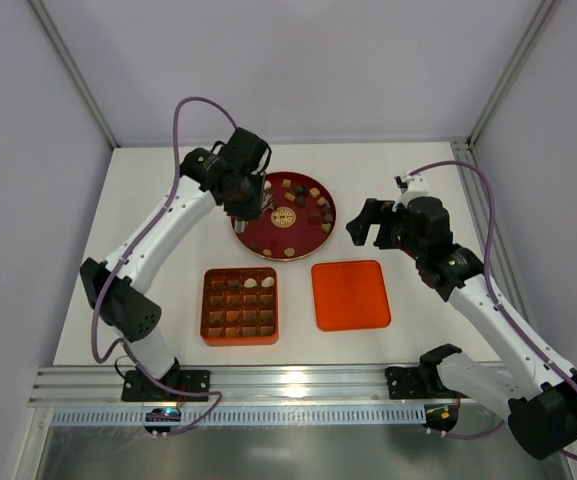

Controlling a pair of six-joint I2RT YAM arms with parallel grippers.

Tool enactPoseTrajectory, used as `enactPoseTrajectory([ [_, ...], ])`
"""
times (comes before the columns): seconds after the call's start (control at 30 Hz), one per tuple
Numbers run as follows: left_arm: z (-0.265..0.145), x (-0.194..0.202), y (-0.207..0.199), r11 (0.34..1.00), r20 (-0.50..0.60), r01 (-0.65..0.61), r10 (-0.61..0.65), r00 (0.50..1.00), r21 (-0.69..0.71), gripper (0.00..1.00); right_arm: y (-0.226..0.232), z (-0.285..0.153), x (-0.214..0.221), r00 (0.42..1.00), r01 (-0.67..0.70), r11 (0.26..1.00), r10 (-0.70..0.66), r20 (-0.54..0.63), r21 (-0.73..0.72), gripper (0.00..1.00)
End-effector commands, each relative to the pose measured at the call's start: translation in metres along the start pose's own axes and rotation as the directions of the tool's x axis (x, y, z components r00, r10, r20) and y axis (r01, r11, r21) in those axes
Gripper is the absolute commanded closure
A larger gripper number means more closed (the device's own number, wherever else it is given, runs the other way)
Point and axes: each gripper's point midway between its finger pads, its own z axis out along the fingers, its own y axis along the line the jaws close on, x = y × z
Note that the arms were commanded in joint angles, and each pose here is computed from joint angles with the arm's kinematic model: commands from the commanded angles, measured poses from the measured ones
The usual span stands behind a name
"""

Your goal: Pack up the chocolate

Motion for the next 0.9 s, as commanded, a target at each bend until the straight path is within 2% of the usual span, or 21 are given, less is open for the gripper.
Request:
enactPoseTrajectory([
  [0.0,-0.027,0.016,0.009,0.999,0.022,0.031,-0.031,0.999,0.014,0.80,0.009,0.000,-0.018,0.999,0.004,1.000,-0.002,0.054,-0.030,0.00],
  [0.6,-0.094,0.148,0.072,0.989,-0.010,0.140,-0.141,0.990,-0.050,0.76,0.013,0.008,-0.014,1.000,0.003,0.999,-0.001,0.031,-0.050,0.00],
  [0.87,-0.092,0.186,0.085,0.979,-0.043,0.189,-0.192,0.980,-0.077,0.76,0.012,0.009,-0.012,1.000,0.002,0.999,-0.001,0.025,-0.046,0.00],
])
